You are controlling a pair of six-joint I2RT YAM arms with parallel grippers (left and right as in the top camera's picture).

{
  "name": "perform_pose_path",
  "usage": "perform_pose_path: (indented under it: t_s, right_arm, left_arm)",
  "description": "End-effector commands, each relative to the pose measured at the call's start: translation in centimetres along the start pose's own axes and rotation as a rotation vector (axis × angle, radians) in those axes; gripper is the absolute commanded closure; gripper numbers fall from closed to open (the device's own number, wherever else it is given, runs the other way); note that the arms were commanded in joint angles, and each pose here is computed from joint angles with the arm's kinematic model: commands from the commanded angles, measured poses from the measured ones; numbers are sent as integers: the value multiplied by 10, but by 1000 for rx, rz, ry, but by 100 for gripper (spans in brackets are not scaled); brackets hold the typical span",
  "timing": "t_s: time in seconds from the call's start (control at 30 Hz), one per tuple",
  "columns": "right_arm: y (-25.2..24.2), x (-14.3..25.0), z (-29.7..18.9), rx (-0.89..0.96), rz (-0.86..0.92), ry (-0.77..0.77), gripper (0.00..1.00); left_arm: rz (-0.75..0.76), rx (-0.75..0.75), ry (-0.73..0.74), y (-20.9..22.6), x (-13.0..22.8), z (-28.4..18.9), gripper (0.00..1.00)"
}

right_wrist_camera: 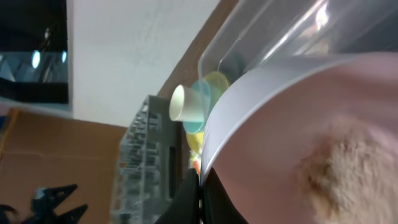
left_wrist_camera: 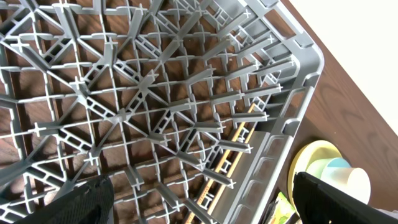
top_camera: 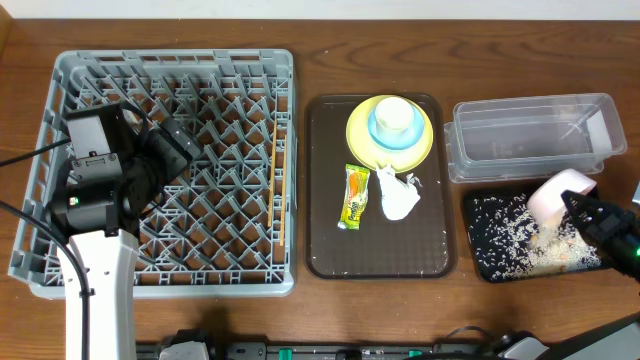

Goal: Sort waste into correct bins and load items into the dishwasher rack
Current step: 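Tip and shake the bowl to pour rice onto the black tray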

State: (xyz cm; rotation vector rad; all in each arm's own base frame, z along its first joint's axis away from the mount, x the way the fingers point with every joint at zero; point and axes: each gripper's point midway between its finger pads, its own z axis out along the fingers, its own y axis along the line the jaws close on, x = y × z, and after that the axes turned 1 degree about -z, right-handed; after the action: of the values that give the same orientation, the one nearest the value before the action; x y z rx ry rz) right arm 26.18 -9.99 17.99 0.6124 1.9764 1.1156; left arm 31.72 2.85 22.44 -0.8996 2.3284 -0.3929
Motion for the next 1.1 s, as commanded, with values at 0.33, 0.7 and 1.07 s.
perform_pose_path:
  t_s: [0.33,0.7,1.07]
  right_arm:
    - [-12,-10,2,53,-76,-14,99]
    - [-13,-6,5,47,-72,4,99]
    - [12,-4,5,-96,-94,-18,99]
  left_arm:
    - [-7,3,-6,-1,-3,-2,7]
    - [-7,3,-6,-1,-3,-2,7]
    - [-7,3,-6,-1,-3,-2,7]
